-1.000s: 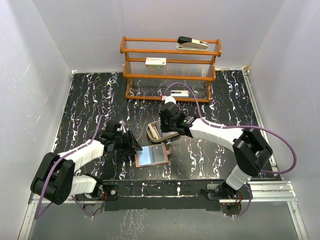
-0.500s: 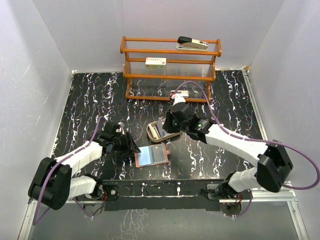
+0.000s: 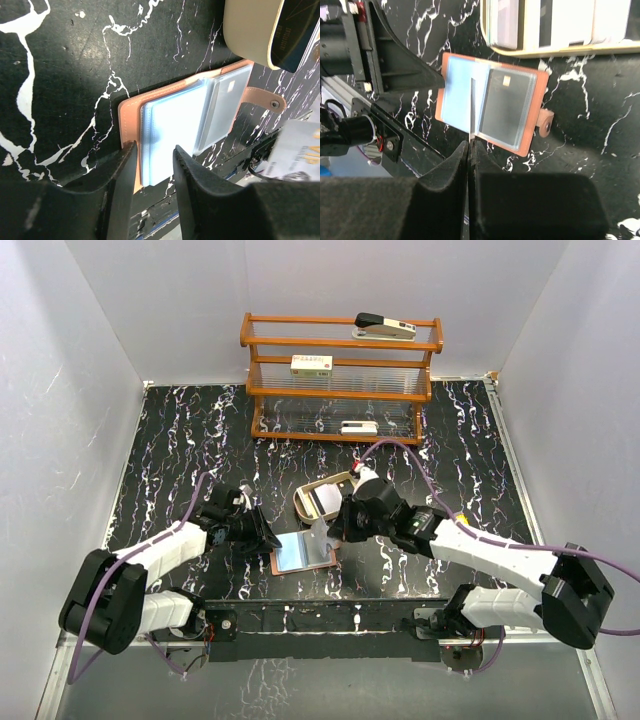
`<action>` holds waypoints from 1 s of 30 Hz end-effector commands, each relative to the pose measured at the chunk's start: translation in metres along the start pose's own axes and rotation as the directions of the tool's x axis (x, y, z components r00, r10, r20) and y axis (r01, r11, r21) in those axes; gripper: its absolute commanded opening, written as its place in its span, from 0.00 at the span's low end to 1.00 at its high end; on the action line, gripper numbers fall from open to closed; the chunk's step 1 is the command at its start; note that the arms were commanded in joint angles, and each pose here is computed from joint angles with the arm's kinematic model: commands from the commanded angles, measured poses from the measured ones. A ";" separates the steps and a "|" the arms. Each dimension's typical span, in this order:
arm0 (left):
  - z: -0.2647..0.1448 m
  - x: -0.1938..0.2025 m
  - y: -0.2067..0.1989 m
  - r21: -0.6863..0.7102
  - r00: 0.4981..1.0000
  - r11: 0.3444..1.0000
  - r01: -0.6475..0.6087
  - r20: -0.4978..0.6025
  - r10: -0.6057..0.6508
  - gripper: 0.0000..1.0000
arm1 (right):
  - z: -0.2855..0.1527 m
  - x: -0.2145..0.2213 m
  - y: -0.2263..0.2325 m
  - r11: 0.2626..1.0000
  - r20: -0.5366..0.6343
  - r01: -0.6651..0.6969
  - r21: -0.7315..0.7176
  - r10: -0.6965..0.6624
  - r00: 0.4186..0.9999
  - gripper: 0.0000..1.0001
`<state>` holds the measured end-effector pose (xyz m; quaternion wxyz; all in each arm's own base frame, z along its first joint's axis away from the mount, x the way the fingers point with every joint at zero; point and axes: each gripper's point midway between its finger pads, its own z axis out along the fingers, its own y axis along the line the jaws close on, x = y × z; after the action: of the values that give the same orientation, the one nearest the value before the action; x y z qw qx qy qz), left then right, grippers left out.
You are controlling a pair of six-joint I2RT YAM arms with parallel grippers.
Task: Put the credit cards into the card holder
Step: Insert the credit card into the card holder.
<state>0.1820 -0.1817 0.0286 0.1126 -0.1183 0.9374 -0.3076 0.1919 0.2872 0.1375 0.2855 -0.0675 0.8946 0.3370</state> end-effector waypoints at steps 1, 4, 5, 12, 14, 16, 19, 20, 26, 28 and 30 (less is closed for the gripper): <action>0.004 0.007 -0.005 0.059 0.999 0.998 -0.009 -0.038 0.011 0.32 | 0.005 0.005 0.014 0.994 0.021 -0.062 -0.094 0.065 0.998 0.00; 0.008 0.010 -0.004 0.067 0.998 0.998 -0.007 -0.055 0.010 0.29 | 0.016 0.017 -0.002 0.996 0.013 -0.063 -0.062 0.064 0.998 0.00; 0.009 0.011 -0.003 0.063 0.998 0.998 -0.005 -0.060 0.009 0.28 | 0.019 0.020 -0.006 0.997 0.011 -0.062 -0.050 0.062 0.998 0.00; 0.015 0.014 -0.005 0.081 0.997 0.997 -0.003 -0.082 0.010 0.24 | 0.035 0.030 -0.016 0.997 0.000 -0.073 -0.038 0.073 0.997 0.00; 0.016 0.015 -0.005 0.080 0.996 0.997 -0.004 -0.086 0.011 0.24 | 0.039 0.034 -0.020 0.996 -0.010 -0.083 -0.032 0.083 0.997 0.00; 0.017 0.015 -0.004 0.077 0.996 0.997 -0.005 -0.087 0.011 0.24 | 0.041 0.038 -0.025 0.996 -0.012 -0.086 -0.023 0.086 0.996 0.00; 0.018 0.015 -0.002 0.067 0.997 0.998 -0.007 -0.078 0.012 0.24 | 0.044 0.042 -0.033 0.997 -0.003 -0.076 -0.004 0.076 0.997 0.00; 0.018 0.014 -0.001 0.064 0.997 0.998 -0.008 -0.073 0.013 0.24 | 0.045 0.043 -0.037 0.998 0.002 -0.064 0.003 0.064 0.998 0.00; 0.018 0.013 0.003 0.047 0.998 0.999 -0.015 -0.058 0.017 0.24 | 0.049 0.047 -0.048 0.998 0.007 -0.048 0.032 0.048 0.999 0.00; 0.018 0.012 0.005 0.037 0.999 0.999 -0.017 -0.050 0.019 0.25 | 0.051 0.048 -0.048 0.998 0.000 -0.047 0.036 0.047 0.999 0.00; 0.018 0.011 0.007 0.029 0.999 0.999 -0.018 -0.042 0.019 0.26 | 0.053 0.050 -0.048 0.998 -0.010 -0.046 0.037 0.046 0.999 0.00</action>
<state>0.1829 -0.1996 0.0205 0.0979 -0.0977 0.9262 -0.3508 0.1799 0.2799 0.0441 0.2494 -0.0358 0.9134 0.3197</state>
